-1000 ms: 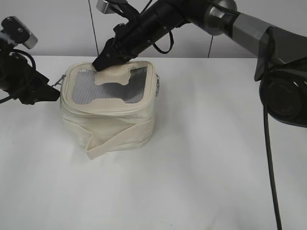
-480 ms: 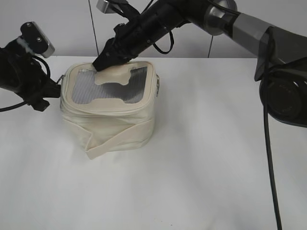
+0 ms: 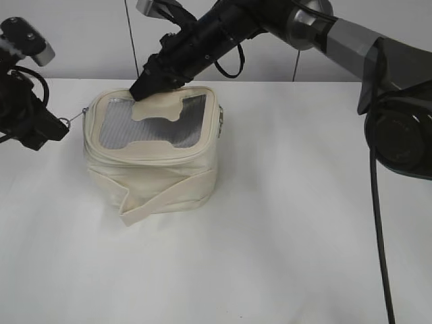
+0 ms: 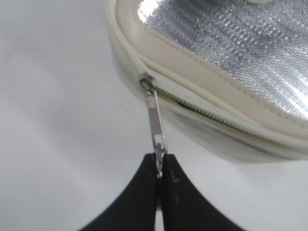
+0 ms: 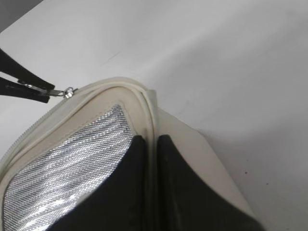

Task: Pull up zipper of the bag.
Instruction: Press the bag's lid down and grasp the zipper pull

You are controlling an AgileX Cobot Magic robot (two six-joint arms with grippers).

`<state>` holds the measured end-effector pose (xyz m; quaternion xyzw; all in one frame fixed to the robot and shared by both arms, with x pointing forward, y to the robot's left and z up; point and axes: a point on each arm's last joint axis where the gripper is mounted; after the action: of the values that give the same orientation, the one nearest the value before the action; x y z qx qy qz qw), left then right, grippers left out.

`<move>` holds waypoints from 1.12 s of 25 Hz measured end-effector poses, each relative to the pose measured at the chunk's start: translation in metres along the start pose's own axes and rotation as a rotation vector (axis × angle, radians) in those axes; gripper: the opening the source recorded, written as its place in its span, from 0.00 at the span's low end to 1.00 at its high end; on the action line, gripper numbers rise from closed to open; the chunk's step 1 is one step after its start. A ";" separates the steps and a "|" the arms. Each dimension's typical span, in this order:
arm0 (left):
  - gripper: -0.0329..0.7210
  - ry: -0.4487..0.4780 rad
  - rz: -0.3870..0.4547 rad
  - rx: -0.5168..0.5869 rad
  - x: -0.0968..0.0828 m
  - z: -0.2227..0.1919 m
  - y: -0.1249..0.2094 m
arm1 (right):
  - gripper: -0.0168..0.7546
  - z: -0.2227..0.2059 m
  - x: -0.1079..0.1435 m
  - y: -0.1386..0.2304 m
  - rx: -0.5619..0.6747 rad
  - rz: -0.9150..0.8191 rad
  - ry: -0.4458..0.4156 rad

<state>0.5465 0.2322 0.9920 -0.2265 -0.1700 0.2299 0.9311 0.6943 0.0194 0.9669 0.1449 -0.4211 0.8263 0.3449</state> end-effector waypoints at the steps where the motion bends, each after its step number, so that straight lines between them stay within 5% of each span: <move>1: 0.03 0.002 0.009 -0.001 -0.001 0.004 -0.001 | 0.09 0.000 0.000 0.000 0.000 -0.013 0.000; 6: 0.03 0.055 0.043 0.016 -0.020 0.013 0.006 | 0.09 0.000 0.000 -0.001 -0.007 -0.052 0.004; 16: 0.03 0.203 -0.037 -0.017 -0.096 0.000 -0.007 | 0.09 0.000 0.000 -0.001 -0.007 -0.067 0.004; 23: 0.03 0.126 -0.171 -0.188 -0.145 -0.006 -0.053 | 0.09 0.000 0.000 0.000 -0.004 -0.068 0.003; 28: 0.05 0.124 -0.127 -0.200 -0.149 -0.006 -0.056 | 0.09 0.000 0.000 0.001 0.012 -0.071 -0.006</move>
<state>0.4442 0.1104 0.9830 -0.3207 -0.1483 0.1381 0.9253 0.6934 0.0187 0.9665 0.1643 -0.4117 0.8156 0.3718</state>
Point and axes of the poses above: a point on each arm's last joint axis where the gripper is mounted, z pointing back along that axis away from the gripper, x along the wrist's bending axis when the last joint is at zero, y = z × x, and after that the axes turned 12 degrees about -z, right-handed
